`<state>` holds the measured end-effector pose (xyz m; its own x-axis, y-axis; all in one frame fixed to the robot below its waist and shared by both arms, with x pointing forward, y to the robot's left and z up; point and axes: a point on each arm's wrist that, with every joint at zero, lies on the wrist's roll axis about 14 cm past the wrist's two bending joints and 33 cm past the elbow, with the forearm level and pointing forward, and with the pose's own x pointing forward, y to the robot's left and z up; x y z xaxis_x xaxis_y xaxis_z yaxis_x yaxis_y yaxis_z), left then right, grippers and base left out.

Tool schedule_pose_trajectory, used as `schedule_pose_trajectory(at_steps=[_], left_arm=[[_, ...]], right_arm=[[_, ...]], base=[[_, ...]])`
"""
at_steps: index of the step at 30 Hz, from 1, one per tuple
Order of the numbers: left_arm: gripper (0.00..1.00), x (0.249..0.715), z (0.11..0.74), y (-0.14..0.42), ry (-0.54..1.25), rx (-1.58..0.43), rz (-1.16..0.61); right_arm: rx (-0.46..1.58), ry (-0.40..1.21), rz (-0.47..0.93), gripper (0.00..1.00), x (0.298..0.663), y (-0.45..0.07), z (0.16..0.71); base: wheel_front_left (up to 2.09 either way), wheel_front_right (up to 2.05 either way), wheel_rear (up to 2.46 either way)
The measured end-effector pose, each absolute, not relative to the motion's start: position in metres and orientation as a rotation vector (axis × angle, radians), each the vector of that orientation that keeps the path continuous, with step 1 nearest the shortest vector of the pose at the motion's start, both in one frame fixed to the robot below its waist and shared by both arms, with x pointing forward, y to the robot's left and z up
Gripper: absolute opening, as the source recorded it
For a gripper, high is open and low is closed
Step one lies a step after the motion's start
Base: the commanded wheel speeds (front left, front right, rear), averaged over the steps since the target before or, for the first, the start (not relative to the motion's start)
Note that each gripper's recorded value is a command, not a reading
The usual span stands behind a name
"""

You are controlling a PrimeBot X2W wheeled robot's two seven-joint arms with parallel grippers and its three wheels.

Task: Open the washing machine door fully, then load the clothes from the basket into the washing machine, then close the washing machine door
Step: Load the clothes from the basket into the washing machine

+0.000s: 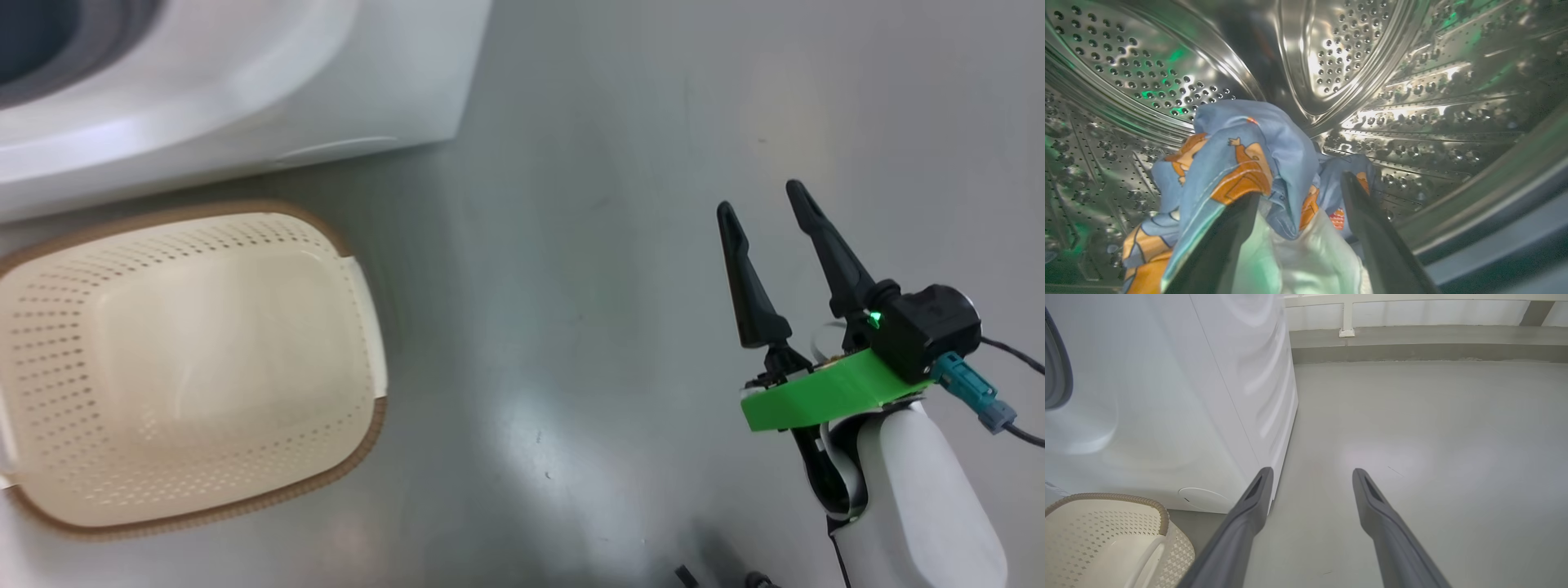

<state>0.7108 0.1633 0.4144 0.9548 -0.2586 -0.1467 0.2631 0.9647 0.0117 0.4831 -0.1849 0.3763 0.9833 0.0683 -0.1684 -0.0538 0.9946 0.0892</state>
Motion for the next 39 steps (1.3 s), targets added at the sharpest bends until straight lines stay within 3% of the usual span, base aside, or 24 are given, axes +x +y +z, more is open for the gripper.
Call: schedule_pose_trajectory(at_steps=[9, 26, 39], left_arm=[[1.0, 0.656, 0.421, 0.16, 0.12, -0.02, -0.289], [1.0, 0.552, 0.407, 0.197, 0.096, -0.144, -0.081], [1.0, 0.515, 0.401, 0.194, 0.099, -0.201, -0.004]], right_arm=[[0.079, 0.15, 0.094, 1.0, 0.481, -0.172, 0.388], [0.084, 0.131, 0.107, 1.0, 0.479, -0.165, 0.397], [0.08, 0.119, 0.11, 1.0, 0.479, -0.164, 0.402]], base=[[0.0, 0.0, 0.0], [0.0, 0.0, 0.0], [0.0, 0.0, 0.0]])
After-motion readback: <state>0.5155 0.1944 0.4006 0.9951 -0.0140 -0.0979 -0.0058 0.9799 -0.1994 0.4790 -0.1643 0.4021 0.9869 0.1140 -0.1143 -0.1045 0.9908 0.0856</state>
